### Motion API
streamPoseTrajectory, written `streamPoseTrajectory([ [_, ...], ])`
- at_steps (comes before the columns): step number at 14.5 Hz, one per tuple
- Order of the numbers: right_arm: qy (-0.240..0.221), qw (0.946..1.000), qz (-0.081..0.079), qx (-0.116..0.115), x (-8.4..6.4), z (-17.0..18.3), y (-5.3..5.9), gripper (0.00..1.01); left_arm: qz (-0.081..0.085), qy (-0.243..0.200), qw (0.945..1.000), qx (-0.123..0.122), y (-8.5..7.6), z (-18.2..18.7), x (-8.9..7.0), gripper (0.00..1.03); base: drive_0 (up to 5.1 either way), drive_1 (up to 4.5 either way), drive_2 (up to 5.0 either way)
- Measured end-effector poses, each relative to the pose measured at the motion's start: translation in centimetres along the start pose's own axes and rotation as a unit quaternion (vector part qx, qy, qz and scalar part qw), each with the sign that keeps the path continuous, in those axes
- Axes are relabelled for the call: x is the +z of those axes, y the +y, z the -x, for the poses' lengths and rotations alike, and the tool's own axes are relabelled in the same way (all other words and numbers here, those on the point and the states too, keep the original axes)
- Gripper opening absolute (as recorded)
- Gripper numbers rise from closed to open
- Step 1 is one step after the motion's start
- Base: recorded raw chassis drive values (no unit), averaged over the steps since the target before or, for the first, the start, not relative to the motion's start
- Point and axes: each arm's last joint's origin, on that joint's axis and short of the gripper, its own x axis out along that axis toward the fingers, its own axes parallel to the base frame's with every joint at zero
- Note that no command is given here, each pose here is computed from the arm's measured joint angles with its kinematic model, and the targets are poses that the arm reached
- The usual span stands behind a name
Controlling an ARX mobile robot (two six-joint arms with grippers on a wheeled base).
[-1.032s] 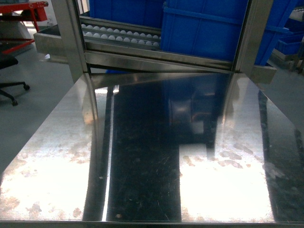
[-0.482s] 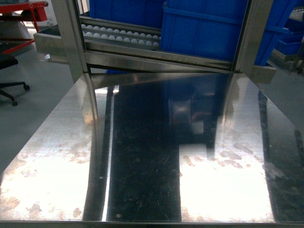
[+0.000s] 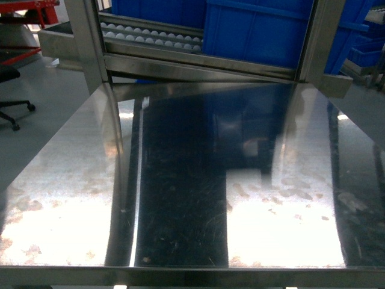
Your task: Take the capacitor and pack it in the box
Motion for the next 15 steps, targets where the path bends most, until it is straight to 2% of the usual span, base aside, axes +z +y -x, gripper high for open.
streamPoseTrajectory([
  [15, 0.001, 1.0000, 0.000, 0.001, -0.02, 0.00, 0.00, 0.98, 0.000, 0.002, 1.0000, 0.000, 0.00, 0.00, -0.04, 0.44, 0.0, 0.00, 0.0],
])
